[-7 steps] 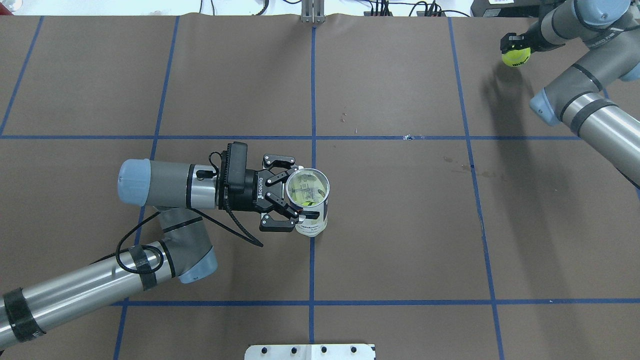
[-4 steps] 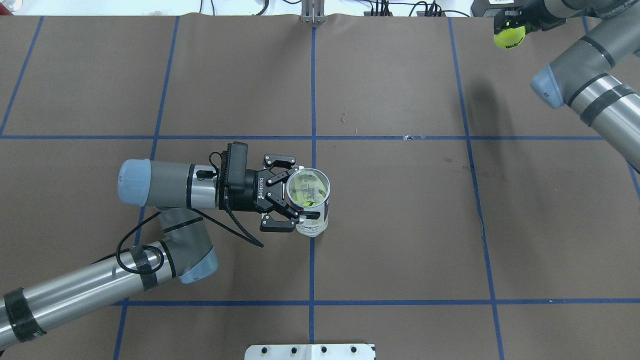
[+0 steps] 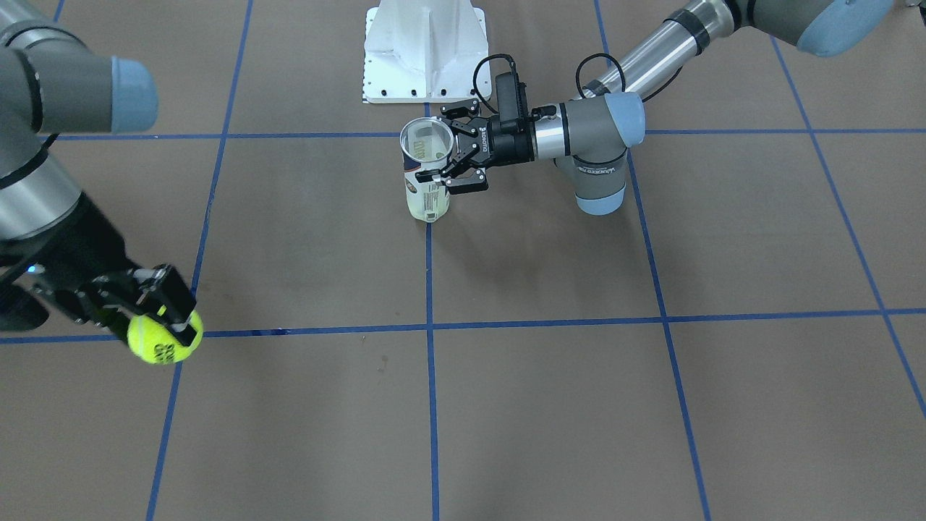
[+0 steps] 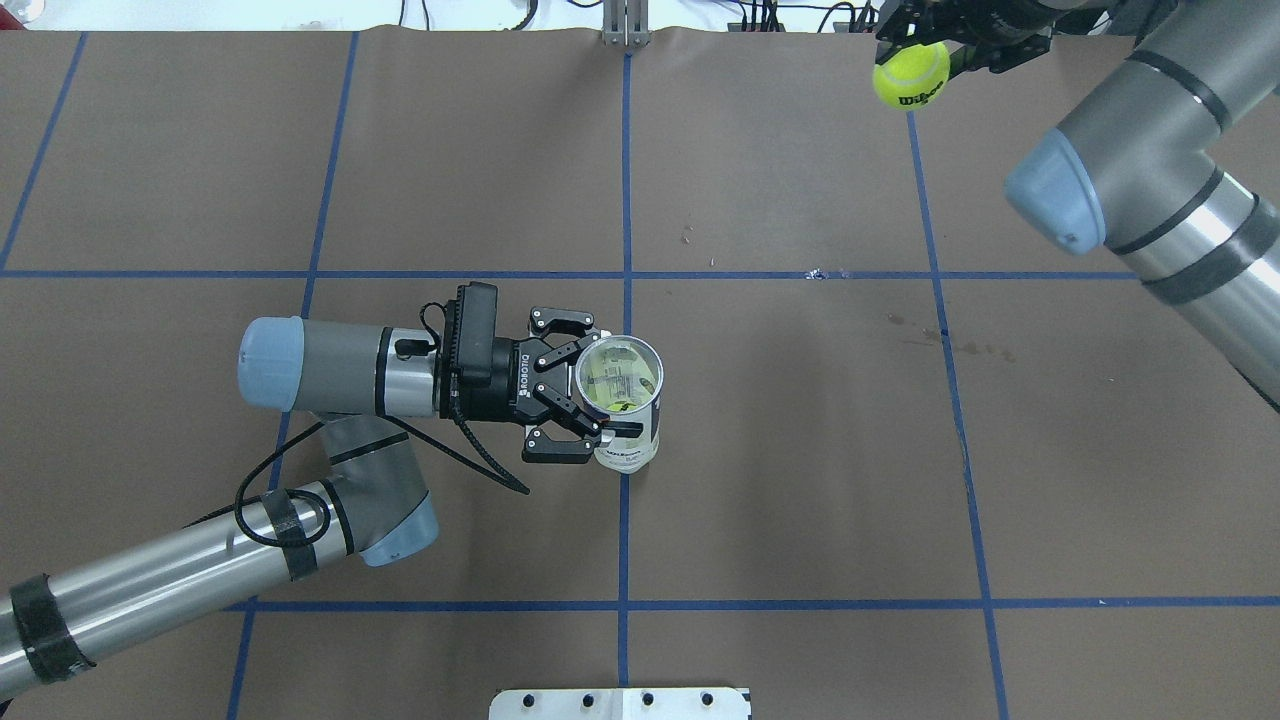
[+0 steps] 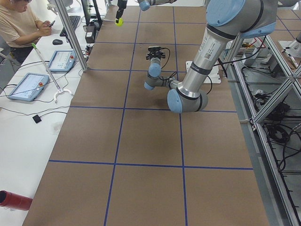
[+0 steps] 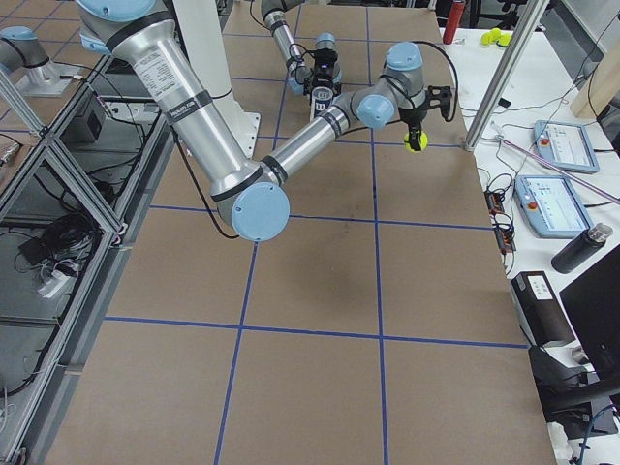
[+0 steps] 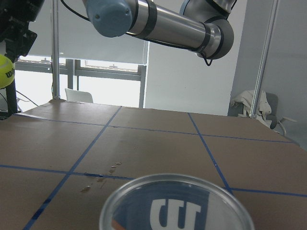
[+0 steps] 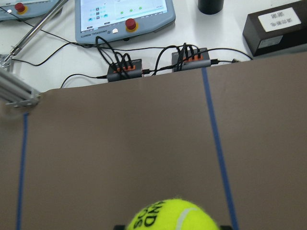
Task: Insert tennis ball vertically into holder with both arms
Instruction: 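Lift the ball with the right gripper and carry it over the can, then lower the ball into the can's opening and open the right gripper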
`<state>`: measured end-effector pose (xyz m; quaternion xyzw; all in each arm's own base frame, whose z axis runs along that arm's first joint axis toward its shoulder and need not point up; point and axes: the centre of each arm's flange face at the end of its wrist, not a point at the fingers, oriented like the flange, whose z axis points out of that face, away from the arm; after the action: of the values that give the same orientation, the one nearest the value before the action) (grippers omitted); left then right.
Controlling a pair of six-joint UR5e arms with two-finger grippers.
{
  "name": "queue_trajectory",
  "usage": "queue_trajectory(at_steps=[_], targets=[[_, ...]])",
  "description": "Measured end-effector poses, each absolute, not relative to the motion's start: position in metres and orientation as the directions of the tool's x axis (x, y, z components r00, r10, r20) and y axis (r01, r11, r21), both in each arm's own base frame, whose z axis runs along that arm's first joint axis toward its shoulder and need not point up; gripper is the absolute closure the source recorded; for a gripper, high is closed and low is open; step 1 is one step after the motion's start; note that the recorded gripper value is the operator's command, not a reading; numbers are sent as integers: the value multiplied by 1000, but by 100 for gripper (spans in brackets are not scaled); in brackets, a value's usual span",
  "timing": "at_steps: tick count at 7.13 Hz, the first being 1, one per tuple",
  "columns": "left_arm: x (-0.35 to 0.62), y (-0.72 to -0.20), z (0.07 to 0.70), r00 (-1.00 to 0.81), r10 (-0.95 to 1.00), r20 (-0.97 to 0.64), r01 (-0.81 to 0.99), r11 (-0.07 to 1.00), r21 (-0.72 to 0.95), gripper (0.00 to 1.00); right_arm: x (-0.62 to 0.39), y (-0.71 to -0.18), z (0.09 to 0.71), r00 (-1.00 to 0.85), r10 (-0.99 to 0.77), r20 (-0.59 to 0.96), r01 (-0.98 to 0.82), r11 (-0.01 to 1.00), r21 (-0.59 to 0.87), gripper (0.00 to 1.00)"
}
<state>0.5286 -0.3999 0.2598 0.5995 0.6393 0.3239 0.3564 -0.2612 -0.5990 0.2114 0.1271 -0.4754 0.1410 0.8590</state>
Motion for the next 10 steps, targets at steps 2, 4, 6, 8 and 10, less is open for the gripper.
queue_trajectory(at_steps=[2, 4, 6, 8, 10], targets=[[528, -400, 260, -27, 997, -67, 536, 71, 841, 18, -287, -528, 140, 419, 165, 893, -360, 933, -3, 100], [529, -399, 260, -28, 997, -67, 536, 72, 841, 18, -326, -471, 89, 411, 182, 893, -342, 939, -34, 100], [529, -399, 260, -30, 997, -67, 537, 73, 841, 18, -359, -431, 71, 411, 190, 892, -316, 947, -56, 100], [531, -398, 260, -32, 997, -68, 535, 75, 841, 18, -388, -405, 64, 414, 183, 891, -309, 950, -52, 100], [531, -397, 260, -33, 997, -68, 534, 76, 842, 18, -406, -388, 58, 414, 173, 894, -303, 952, -44, 100]])
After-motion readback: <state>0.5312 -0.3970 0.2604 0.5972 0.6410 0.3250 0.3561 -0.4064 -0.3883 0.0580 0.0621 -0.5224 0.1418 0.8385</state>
